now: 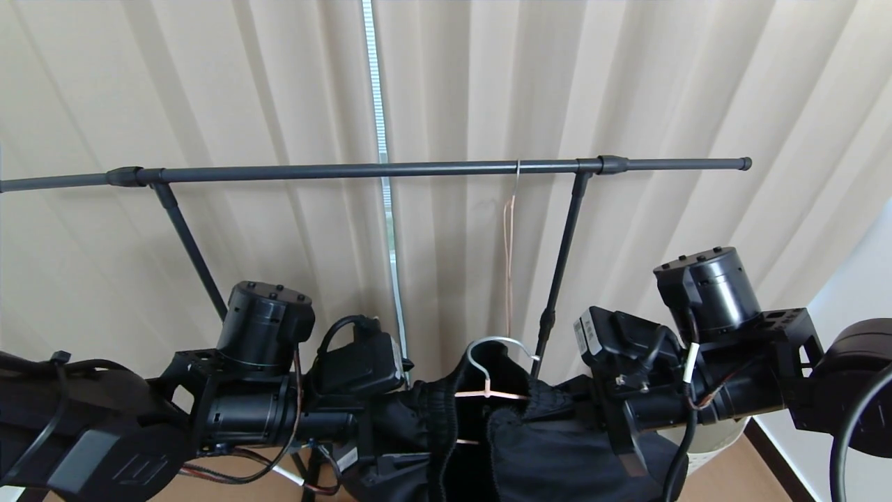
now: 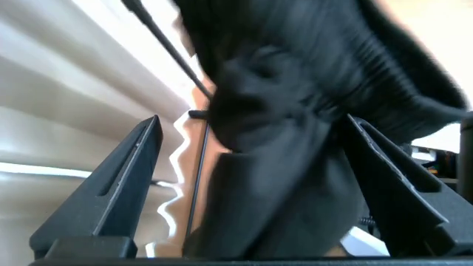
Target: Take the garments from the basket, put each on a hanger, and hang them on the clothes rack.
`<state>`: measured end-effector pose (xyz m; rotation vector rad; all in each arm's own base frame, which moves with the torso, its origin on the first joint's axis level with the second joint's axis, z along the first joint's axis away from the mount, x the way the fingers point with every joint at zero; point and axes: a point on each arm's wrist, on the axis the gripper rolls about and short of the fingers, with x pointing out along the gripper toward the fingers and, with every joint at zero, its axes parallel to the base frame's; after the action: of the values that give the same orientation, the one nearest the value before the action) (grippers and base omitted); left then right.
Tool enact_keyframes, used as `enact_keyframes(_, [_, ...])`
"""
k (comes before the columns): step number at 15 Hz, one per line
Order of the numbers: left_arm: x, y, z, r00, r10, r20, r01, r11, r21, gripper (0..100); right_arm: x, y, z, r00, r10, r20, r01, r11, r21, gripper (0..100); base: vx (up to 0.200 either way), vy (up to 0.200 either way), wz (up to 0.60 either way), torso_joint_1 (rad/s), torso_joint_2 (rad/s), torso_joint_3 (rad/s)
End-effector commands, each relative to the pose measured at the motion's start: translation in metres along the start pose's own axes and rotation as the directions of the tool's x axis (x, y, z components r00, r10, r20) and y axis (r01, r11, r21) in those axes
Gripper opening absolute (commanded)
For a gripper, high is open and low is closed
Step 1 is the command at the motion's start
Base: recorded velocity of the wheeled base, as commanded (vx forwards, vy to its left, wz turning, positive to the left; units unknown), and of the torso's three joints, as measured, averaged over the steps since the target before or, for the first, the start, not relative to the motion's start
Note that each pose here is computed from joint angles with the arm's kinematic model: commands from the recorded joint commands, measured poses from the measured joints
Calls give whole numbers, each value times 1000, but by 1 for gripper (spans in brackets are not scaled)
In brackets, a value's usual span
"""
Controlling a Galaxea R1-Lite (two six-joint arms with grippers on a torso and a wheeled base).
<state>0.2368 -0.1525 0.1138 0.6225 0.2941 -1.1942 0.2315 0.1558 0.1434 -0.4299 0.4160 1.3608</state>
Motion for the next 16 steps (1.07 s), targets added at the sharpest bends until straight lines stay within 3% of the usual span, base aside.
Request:
enact_keyframes(1, [7,6,-8,1000,0,-25,-1,1000,-23,100,-4,4,2,1000,8,16,-8,1000,-10,0,0,0,0,0,0,0])
enact_keyframes(7, [-14,15,-24,997,63,-50,-67,996,-67,100,-7,6,3,999,20,31,-20,1000,-17,0,0,0,0,0,0,0])
enact_keyframes(16, [-10,1,0,1000,20,13,-20,1000,-1,100,-4,6,2,997,59,49,-59,998,-12,0,0,0,0,0,0,0])
